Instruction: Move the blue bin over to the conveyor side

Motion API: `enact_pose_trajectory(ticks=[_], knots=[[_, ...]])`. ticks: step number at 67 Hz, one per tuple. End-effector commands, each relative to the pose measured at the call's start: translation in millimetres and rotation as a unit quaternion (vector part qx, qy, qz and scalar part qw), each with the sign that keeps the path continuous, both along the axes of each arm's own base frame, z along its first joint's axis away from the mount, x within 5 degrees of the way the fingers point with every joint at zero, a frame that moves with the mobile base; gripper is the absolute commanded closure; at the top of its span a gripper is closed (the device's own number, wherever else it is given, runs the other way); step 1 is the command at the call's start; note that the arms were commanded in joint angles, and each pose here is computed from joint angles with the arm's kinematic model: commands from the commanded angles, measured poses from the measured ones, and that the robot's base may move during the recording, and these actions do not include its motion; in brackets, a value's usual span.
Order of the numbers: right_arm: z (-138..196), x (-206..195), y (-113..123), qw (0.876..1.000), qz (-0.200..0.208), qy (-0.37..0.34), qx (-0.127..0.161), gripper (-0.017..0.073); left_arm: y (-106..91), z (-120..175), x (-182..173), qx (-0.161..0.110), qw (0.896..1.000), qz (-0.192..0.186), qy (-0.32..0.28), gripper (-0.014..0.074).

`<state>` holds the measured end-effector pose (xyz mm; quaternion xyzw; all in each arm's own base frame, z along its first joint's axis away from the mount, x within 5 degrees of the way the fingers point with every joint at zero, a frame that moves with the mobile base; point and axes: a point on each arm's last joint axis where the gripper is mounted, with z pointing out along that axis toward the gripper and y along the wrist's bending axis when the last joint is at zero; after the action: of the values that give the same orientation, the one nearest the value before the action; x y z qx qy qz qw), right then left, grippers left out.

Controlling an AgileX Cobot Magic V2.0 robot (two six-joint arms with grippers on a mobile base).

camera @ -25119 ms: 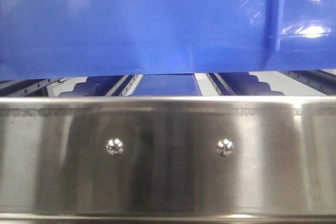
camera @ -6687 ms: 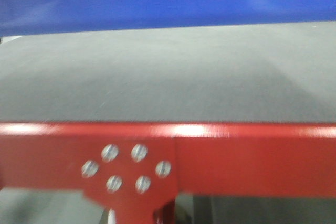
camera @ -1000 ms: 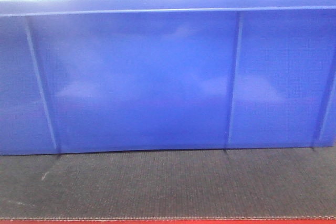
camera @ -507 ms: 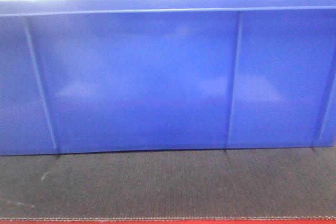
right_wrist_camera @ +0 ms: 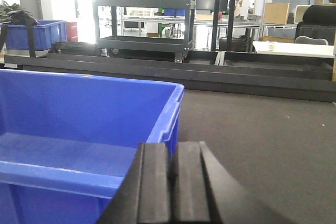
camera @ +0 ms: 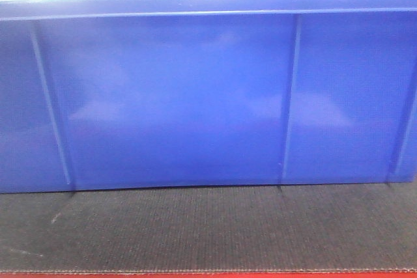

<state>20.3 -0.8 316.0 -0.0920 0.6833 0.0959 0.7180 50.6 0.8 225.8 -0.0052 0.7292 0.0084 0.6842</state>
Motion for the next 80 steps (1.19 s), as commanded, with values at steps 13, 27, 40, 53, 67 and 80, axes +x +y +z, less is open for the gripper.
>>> enact_pose_trajectory(ticks=[13,27,40,53,67,80], knots=[[1.1,-0.3,-0.3,1.0,-0.002,-0.014,-0.004,0.0627,0.4,-20.5,5.8,0.0,0.999,0.002,-0.032,0.0599],[1.1,-0.3,-0.3,1.0,-0.002,-0.014,-0.004,0.0627,0.4,-20.5,5.8,0.0,0.999,0.002,-0.032,0.0599],[1.1,-0.3,-0.3,1.0,-0.002,-0.014,-0.004,0.0627,0.4,-20.5,5.8,0.0,0.999,0.002,-0.032,0.0599],[1.1,-0.3,-0.3,1.0,-0.002,-0.014,-0.004,0.0627,0.4,-20.5,5.8,0.0,0.999,0.002,-0.032,0.0599],[-0.9,0.6,0.1,1.0,-0.002,-0.011,-0.005,0.0627,0.4,-20.5,5.8,0.0,0.999,0.002,-0.032,0.0599],[-15.4,7.5,4.5,1.0,-0.031,-0.002,0.001,0.0627,0.4,-20.5,5.8,0.0,0.999,0.002,-0.032,0.0599]])
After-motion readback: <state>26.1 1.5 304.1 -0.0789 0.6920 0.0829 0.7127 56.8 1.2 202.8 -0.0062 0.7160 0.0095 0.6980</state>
